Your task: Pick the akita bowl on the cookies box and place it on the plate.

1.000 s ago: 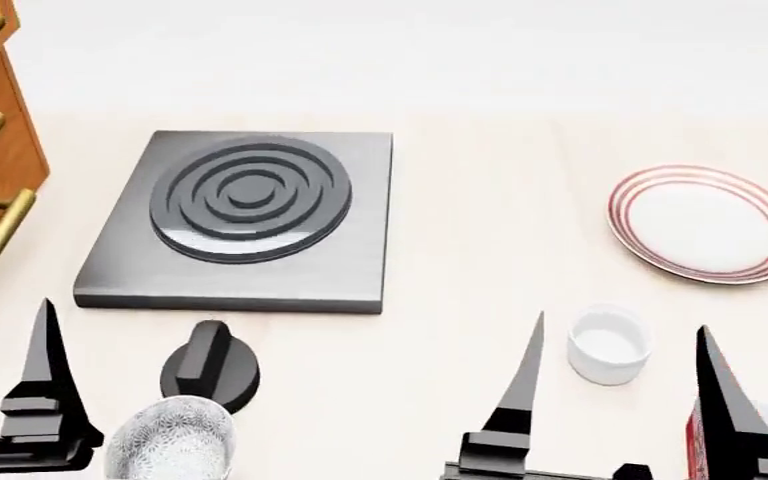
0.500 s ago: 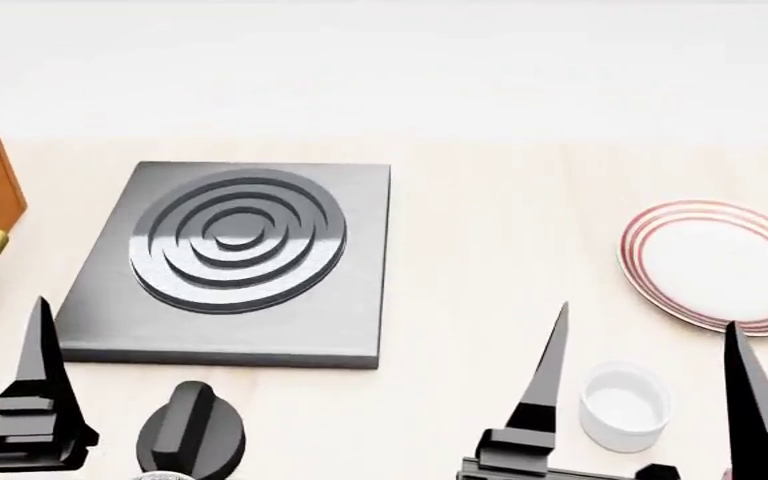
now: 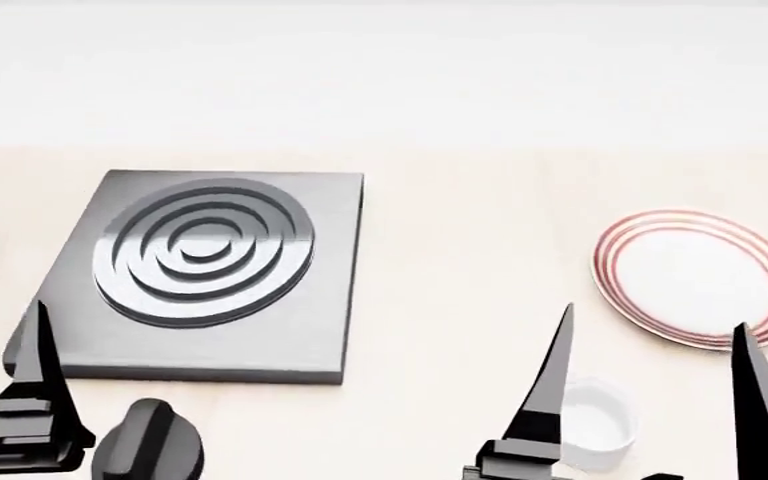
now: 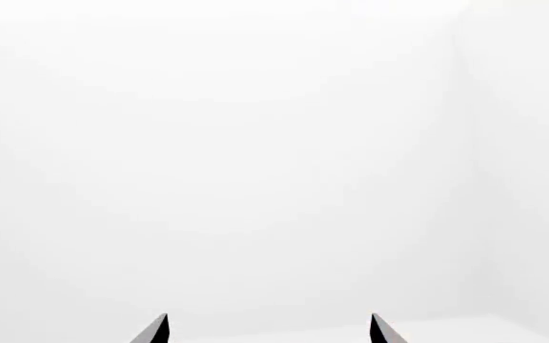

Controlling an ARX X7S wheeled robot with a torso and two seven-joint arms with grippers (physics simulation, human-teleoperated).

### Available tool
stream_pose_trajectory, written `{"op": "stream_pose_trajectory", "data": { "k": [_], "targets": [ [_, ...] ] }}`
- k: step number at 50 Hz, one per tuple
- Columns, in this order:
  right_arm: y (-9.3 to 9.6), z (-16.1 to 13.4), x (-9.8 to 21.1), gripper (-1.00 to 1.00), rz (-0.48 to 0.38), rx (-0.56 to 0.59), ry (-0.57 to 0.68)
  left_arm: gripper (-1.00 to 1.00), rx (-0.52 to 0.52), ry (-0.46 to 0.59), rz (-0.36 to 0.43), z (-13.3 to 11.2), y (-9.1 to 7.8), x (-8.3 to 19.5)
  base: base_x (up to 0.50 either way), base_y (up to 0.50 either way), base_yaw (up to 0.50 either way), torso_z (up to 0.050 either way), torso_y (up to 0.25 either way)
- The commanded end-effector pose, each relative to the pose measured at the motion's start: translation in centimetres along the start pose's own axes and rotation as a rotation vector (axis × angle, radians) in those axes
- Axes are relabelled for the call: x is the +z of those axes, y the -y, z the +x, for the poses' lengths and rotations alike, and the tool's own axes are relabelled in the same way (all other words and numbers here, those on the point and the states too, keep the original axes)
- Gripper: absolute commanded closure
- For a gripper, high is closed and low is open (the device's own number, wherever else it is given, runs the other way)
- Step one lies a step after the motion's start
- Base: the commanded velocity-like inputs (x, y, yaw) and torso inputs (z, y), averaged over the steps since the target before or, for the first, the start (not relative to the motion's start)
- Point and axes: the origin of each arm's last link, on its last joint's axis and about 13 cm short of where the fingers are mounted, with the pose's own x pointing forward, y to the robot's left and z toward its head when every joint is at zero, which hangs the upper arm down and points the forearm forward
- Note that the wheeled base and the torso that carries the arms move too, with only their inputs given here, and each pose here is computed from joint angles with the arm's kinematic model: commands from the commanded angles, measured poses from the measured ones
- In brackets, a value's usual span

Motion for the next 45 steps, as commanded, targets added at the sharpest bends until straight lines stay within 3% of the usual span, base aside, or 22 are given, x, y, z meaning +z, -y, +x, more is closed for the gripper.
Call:
{"op": "stream_pose_trajectory", "data": {
  "k": [1,45],
  "targets": [
    [0.2,0.0,0.2,-1.0,0.0,-0.008,0.006,-1.0,0.003,-0.004,-0.003,0.0,0.0,-0.1,-0.2,-0.5,0.0,0.0,0.0],
    [0.6,0.0,1.2,-1.0,-0.021,0.004,0.029,-1.0,0.015,0.037,-0.008,-0.2,-0.3,0.9,-0.18,-0.5,0.0,0.0,0.0]
  ]
}}
